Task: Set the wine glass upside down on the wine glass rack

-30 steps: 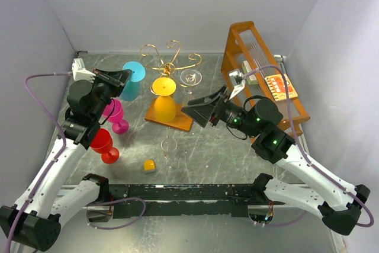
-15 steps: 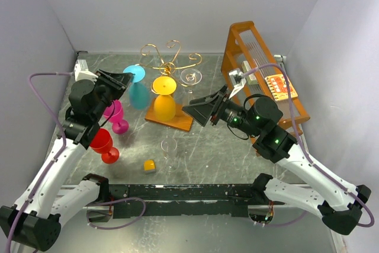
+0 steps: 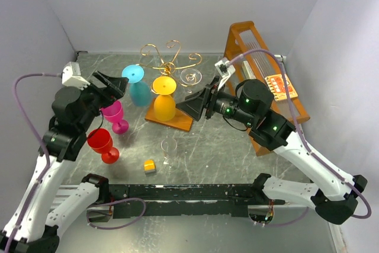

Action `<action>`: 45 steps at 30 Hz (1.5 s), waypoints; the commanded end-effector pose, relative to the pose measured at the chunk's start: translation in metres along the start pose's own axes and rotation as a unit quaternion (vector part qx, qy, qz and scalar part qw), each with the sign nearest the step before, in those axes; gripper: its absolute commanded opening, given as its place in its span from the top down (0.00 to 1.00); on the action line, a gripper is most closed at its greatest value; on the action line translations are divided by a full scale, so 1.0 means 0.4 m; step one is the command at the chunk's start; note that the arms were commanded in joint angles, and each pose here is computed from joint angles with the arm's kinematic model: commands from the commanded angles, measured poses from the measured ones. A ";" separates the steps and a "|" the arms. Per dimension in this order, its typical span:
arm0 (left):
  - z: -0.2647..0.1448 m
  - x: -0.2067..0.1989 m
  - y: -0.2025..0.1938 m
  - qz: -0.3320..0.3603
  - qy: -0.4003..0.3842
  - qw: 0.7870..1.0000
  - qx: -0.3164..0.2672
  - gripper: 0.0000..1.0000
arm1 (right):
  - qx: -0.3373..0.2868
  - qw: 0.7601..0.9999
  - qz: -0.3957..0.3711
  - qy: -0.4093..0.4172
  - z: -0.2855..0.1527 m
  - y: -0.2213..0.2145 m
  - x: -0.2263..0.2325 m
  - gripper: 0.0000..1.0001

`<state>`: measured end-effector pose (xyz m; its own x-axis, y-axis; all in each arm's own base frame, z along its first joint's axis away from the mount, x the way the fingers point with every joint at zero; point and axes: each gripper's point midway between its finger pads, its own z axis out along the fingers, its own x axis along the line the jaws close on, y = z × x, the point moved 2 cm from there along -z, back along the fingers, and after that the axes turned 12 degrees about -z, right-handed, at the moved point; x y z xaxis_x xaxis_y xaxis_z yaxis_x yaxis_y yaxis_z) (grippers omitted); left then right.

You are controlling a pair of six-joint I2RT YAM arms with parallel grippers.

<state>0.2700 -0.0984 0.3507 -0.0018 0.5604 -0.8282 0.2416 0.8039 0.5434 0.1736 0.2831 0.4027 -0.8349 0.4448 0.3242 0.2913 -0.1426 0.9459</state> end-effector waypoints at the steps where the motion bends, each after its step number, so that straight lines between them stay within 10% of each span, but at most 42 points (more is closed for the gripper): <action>1: -0.085 -0.001 0.044 0.111 -0.016 0.993 -0.026 0.02 | 0.027 0.998 -0.044 0.023 -0.009 -0.004 0.024 0.41; 14: -0.170 0.149 0.060 0.180 0.059 0.978 -0.089 0.01 | 0.207 0.959 -0.133 -0.144 0.063 -0.220 0.016 0.38; 23: -0.232 0.129 0.055 0.195 -0.034 0.971 -0.134 0.01 | 0.332 0.908 -0.183 -0.177 0.070 -0.384 0.047 0.50; 45: -0.227 0.103 0.019 0.178 -0.037 0.981 -0.065 0.01 | 0.376 0.901 -0.171 -0.135 0.089 -0.475 0.078 0.66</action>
<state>0.1894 -0.0444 0.3185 0.0954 0.8144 -0.5723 0.0555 0.5697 0.8200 0.1090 0.3561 0.2372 -0.8226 0.5620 -0.0865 0.3568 0.6286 0.6910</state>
